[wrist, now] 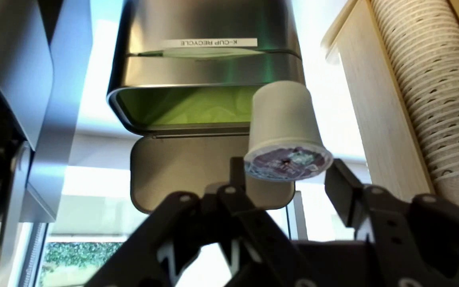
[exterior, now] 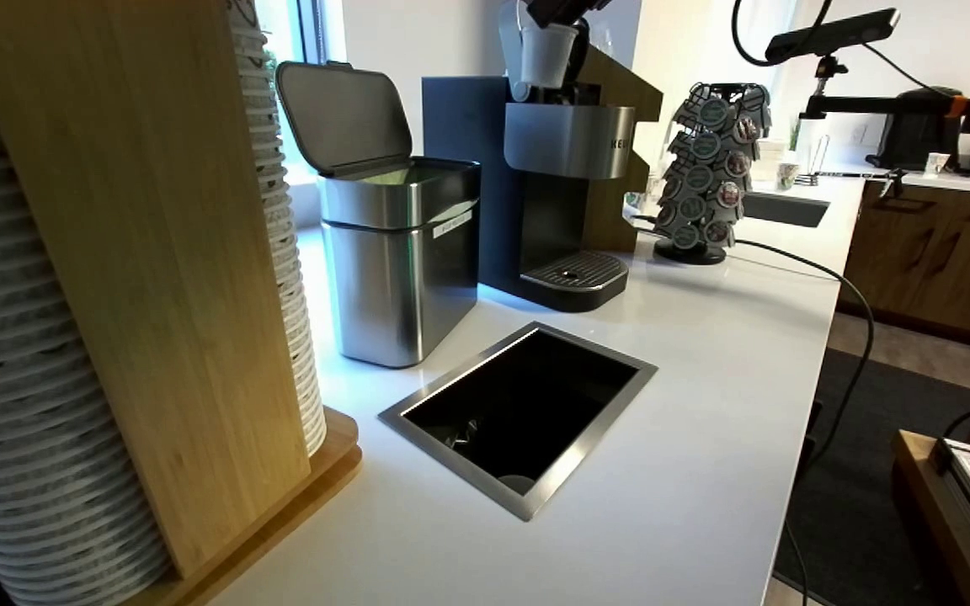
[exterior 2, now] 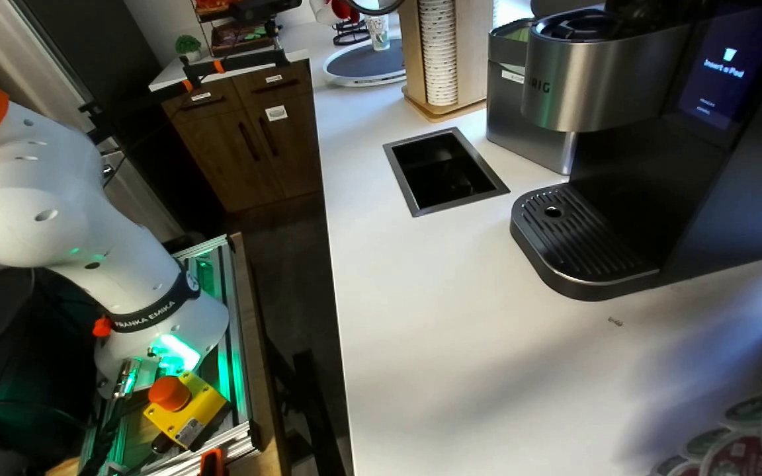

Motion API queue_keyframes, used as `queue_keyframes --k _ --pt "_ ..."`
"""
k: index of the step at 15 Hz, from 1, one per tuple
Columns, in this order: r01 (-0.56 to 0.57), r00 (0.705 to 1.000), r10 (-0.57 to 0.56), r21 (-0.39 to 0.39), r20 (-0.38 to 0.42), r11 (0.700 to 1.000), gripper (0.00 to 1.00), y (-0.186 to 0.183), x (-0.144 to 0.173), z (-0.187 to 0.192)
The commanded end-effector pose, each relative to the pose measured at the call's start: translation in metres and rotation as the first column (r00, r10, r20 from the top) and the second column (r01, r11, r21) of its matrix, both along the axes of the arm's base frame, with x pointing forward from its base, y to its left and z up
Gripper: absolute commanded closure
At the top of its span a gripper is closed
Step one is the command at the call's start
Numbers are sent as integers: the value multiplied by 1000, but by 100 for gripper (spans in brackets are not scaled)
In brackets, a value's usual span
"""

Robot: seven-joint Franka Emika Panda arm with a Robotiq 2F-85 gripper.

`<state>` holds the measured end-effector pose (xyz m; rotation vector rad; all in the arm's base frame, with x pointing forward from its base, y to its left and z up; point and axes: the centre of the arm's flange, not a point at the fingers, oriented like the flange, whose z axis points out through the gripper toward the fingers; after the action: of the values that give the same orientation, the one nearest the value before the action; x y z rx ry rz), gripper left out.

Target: Open the lid of coffee maker, then remove the coffee pod from the coffeemaker and put it in the bin and finally close the lid of the bin

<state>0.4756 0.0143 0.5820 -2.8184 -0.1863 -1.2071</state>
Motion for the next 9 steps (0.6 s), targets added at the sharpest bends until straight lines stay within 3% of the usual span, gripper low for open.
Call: queue_keyframes --k 1,8,9 --pt "-37 997 37 4 66 999 72 14 39 -14" --pt "-27 989 30 -21 143 999 72 20 99 -30" --pt "-33 992 36 -28 118 999 72 23 72 -24"
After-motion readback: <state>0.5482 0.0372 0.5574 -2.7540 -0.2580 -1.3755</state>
